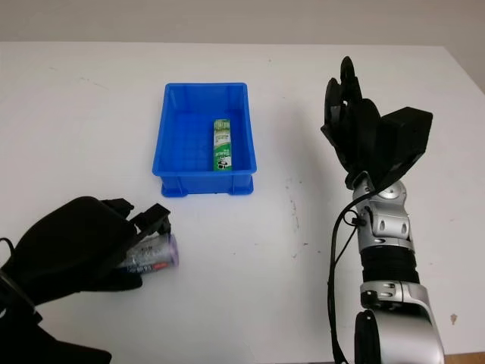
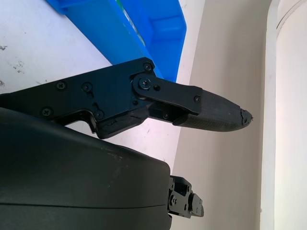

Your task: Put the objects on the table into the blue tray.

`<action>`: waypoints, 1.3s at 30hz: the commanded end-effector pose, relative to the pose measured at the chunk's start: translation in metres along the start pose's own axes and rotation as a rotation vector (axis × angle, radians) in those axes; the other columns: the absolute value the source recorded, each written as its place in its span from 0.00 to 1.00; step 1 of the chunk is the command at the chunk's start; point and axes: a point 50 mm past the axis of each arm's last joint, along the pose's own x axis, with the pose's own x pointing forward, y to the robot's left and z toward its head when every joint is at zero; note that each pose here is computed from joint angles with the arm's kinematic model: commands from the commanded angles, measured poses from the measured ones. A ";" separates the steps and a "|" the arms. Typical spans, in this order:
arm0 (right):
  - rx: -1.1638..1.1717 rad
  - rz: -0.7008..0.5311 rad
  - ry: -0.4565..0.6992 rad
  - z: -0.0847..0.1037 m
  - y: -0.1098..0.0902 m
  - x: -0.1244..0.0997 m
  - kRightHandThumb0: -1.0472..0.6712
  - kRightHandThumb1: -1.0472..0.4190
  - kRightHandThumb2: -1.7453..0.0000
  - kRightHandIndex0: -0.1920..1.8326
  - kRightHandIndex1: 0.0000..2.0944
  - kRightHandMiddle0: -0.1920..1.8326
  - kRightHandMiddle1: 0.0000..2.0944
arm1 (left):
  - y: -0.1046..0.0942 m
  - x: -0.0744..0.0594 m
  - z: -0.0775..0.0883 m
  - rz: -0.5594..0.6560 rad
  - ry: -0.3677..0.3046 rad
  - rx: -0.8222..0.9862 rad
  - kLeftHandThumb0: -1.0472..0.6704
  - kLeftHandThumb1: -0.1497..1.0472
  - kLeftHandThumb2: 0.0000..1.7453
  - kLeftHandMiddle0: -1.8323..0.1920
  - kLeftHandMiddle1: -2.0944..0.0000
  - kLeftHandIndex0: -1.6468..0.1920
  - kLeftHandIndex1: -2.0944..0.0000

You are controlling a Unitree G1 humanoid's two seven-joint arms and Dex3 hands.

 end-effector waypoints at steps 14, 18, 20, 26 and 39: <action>0.005 -0.015 -0.016 0.002 0.000 0.000 0.20 0.00 0.61 0.00 0.00 0.00 0.00 | 0.132 0.027 -0.046 0.117 0.007 -0.505 0.46 1.00 0.15 0.63 0.00 0.82 0.00; -0.001 -0.024 -0.013 0.001 0.001 0.000 0.21 0.00 0.60 0.00 0.00 0.00 0.00 | 0.150 0.045 -0.059 0.133 0.016 -0.562 0.48 1.00 0.14 0.72 0.00 0.79 0.00; -0.003 -0.022 -0.012 0.001 0.000 0.000 0.21 0.00 0.60 0.00 0.00 0.00 0.00 | 0.153 0.060 -0.064 0.136 0.017 -0.581 0.49 1.00 0.14 0.69 0.00 0.75 0.00; -0.001 -0.019 -0.008 0.000 0.000 -0.001 0.21 0.00 0.60 0.00 0.00 0.00 0.00 | 0.145 0.114 -0.074 0.147 0.058 -0.532 0.49 1.00 0.12 0.56 0.00 0.59 0.00; -0.009 -0.040 -0.004 -0.002 -0.001 -0.007 0.21 0.00 0.61 0.00 0.00 0.00 0.00 | 0.086 0.187 -0.063 0.069 0.107 -0.308 0.31 1.00 0.30 0.85 0.25 0.95 0.38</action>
